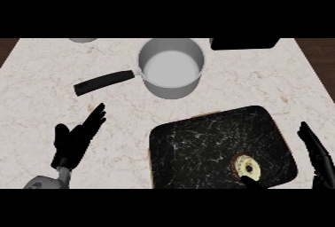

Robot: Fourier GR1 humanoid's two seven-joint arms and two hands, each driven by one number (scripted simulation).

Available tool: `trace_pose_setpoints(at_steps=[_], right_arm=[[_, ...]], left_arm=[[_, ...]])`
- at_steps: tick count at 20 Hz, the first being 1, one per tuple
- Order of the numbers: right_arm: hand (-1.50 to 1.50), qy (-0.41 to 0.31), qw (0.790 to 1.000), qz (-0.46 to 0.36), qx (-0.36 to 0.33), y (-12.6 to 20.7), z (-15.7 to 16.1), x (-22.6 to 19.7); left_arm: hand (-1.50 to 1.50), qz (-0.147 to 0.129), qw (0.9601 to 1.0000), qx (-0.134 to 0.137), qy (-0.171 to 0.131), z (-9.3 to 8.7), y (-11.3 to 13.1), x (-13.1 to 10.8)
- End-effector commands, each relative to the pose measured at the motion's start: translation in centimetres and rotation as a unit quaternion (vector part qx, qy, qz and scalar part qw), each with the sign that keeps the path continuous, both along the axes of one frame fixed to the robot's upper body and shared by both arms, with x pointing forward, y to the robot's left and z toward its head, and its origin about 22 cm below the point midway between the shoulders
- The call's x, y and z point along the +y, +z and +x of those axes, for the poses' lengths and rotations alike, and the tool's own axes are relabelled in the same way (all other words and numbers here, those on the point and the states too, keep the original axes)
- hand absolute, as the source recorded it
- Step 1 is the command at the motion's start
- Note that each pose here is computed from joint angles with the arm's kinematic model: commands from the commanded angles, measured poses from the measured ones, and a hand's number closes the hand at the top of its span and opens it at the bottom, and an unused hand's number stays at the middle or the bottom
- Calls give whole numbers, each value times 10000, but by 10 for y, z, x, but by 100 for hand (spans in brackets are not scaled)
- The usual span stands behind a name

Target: Pick the cupcake from the tray and place it in the pot

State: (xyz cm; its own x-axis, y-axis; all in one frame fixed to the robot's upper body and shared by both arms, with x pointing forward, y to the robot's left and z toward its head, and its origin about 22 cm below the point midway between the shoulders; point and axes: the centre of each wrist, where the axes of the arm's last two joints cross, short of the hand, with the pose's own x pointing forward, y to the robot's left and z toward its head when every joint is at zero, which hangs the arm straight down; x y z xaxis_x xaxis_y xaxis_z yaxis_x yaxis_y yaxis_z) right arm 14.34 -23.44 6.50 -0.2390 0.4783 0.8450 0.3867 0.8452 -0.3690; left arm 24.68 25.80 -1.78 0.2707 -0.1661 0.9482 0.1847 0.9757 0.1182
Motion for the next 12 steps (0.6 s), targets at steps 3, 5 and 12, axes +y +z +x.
trace_pose_setpoints(at_steps=[3, 5, 12], right_arm=[[-150, -173, 9908, 136, 1337, 45, -40, 2], [-150, -321, 9870, 274, 1549, 58, -30, 4], [-150, 92, 9578, 440, 2840, 68, -4, 12]], left_arm=[[0, 17, 9998, 20, -187, -1, -4, -3], [0, 13, 9997, 2, -240, 1, -10, -16], [0, -36, 9996, 32, -293, 9, -16, -19]])
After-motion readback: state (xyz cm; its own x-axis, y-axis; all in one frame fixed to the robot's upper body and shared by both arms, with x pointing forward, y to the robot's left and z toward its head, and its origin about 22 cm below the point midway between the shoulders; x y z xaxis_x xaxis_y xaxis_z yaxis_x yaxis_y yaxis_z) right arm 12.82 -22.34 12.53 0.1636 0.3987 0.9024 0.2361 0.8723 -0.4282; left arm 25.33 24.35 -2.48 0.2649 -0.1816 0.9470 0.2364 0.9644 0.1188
